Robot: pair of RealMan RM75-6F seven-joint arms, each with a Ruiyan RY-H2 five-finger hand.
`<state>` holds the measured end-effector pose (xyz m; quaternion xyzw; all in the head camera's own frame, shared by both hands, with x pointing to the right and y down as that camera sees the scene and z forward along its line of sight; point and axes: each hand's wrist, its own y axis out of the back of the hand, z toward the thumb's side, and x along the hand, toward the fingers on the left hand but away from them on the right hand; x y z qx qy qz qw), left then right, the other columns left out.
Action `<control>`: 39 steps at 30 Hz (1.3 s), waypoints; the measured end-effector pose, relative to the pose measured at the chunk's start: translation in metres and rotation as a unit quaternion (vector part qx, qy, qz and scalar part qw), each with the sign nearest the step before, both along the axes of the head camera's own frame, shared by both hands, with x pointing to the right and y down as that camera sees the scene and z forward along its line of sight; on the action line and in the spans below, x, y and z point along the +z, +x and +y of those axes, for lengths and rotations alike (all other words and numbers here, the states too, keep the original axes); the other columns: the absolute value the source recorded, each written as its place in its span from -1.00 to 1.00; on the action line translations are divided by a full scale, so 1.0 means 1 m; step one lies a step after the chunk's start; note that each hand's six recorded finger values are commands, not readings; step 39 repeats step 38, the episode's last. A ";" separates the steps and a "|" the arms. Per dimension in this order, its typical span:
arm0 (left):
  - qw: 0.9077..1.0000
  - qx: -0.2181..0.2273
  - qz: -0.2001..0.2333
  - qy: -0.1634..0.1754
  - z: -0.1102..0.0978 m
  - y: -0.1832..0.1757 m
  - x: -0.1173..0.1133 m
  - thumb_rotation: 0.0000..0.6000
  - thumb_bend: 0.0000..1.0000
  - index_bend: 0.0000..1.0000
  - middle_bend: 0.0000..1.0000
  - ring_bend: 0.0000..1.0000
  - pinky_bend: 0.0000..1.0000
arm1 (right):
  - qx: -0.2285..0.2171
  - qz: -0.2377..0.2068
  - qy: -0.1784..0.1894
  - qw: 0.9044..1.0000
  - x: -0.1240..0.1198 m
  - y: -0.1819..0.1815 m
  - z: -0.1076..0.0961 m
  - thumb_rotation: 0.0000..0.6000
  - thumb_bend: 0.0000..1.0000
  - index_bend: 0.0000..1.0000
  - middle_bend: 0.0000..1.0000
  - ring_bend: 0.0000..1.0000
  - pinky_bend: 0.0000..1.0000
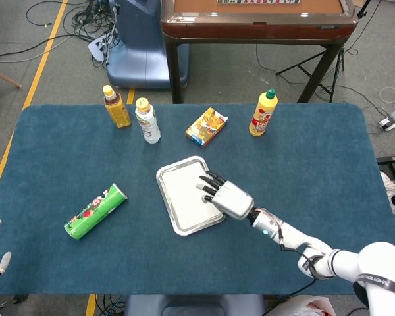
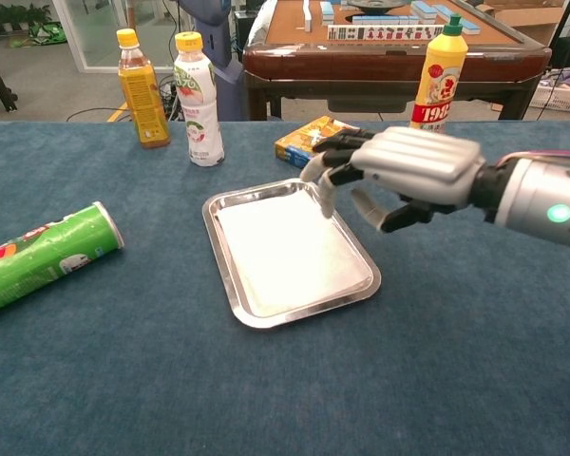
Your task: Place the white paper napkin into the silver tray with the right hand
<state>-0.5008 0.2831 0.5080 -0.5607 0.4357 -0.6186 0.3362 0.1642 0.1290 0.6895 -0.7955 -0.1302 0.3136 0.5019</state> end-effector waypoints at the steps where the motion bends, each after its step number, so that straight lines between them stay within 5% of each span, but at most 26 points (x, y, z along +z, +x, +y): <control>1: 1.000 0.001 0.001 0.001 -0.001 0.000 0.000 1.00 -0.45 -0.58 -0.76 -0.79 -1.00 | 0.013 0.006 0.005 1.000 -0.004 0.009 -0.003 1.00 0.45 -0.21 -0.67 -0.99 -0.88; 8: 1.000 0.015 0.010 0.000 -0.008 0.004 0.005 1.00 -0.45 -0.58 -0.76 -0.79 -1.00 | 0.124 0.065 0.035 0.990 -0.036 0.092 -0.013 1.00 -0.02 -0.28 -0.67 -0.96 -0.67; 14: 0.999 0.029 0.019 -0.003 -0.016 0.009 0.010 1.00 -0.45 -0.58 -0.76 -0.79 -1.00 | 0.222 0.107 0.053 0.968 -0.064 0.162 -0.006 1.00 -0.31 -0.36 -0.67 -0.90 -0.56; 27: 0.998 0.047 0.036 -0.006 -0.021 0.021 0.015 1.00 -0.45 -0.58 -0.76 -0.79 -1.00 | 0.345 0.180 0.077 0.918 -0.122 0.261 0.043 1.00 -0.39 -0.43 -0.65 -0.86 -0.52; 33: 0.998 0.051 0.039 -0.006 -0.021 0.023 0.015 1.00 -0.45 -0.58 -0.76 -0.79 -1.00 | 0.372 0.186 0.080 0.906 -0.136 0.279 0.060 1.00 -0.39 -0.43 -0.64 -0.86 -0.52; 39: 0.998 0.051 0.038 -0.008 -0.020 0.024 0.016 1.00 -0.45 -0.58 -0.76 -0.79 -1.00 | 0.371 0.179 0.082 0.907 -0.138 0.279 0.061 1.00 -0.39 -0.43 -0.64 -0.85 -0.52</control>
